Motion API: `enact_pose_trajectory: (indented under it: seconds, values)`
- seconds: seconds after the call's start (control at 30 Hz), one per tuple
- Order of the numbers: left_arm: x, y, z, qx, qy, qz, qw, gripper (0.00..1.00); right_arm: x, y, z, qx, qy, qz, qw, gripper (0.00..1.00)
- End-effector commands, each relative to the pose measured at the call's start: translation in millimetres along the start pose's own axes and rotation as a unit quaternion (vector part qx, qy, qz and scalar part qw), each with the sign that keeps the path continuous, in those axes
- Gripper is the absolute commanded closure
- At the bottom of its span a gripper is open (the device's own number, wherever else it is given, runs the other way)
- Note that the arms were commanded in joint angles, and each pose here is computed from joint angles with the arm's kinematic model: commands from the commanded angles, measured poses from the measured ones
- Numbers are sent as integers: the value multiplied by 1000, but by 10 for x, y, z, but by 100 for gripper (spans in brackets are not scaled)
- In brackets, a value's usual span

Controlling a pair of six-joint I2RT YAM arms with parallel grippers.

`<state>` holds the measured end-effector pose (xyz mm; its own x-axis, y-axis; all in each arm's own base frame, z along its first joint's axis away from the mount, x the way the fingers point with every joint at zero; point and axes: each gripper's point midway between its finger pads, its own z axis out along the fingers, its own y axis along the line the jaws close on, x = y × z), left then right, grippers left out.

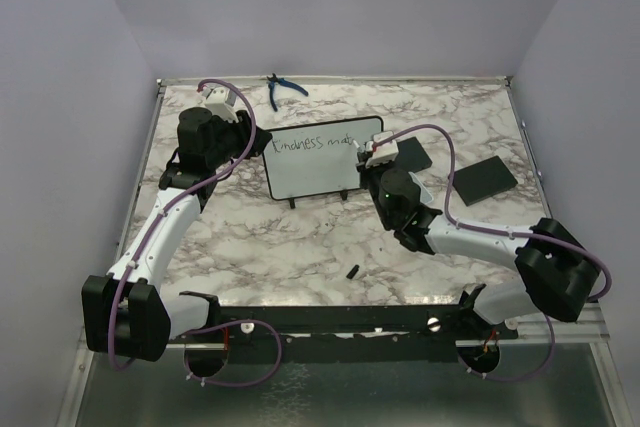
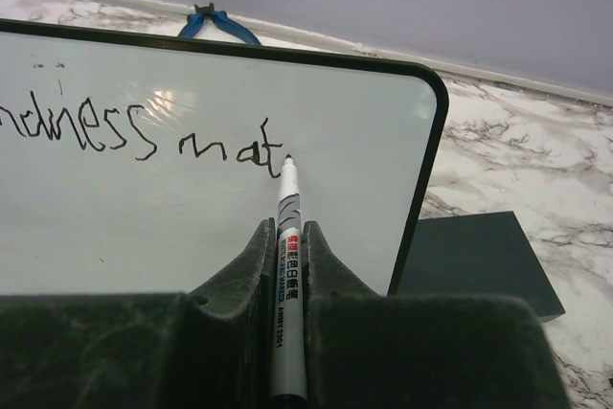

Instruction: Write a sentence on the whiteboard

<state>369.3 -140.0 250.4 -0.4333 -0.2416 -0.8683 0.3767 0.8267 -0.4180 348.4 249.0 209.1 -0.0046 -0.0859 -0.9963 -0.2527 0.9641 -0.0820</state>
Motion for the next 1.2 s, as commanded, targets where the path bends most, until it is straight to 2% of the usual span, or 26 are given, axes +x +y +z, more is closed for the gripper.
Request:
enact_pose_trajectory:
  seconds: [0.0, 1.17]
  values:
    - [-13, -57, -36, 10, -5, 8, 1000, 65, -124, 43, 84, -3, -17, 3, 1000, 100]
    - [-25, -64, -45, 11, -7, 9, 1000, 65, -75, -172, 30, 46, -10, 0, 999, 100]
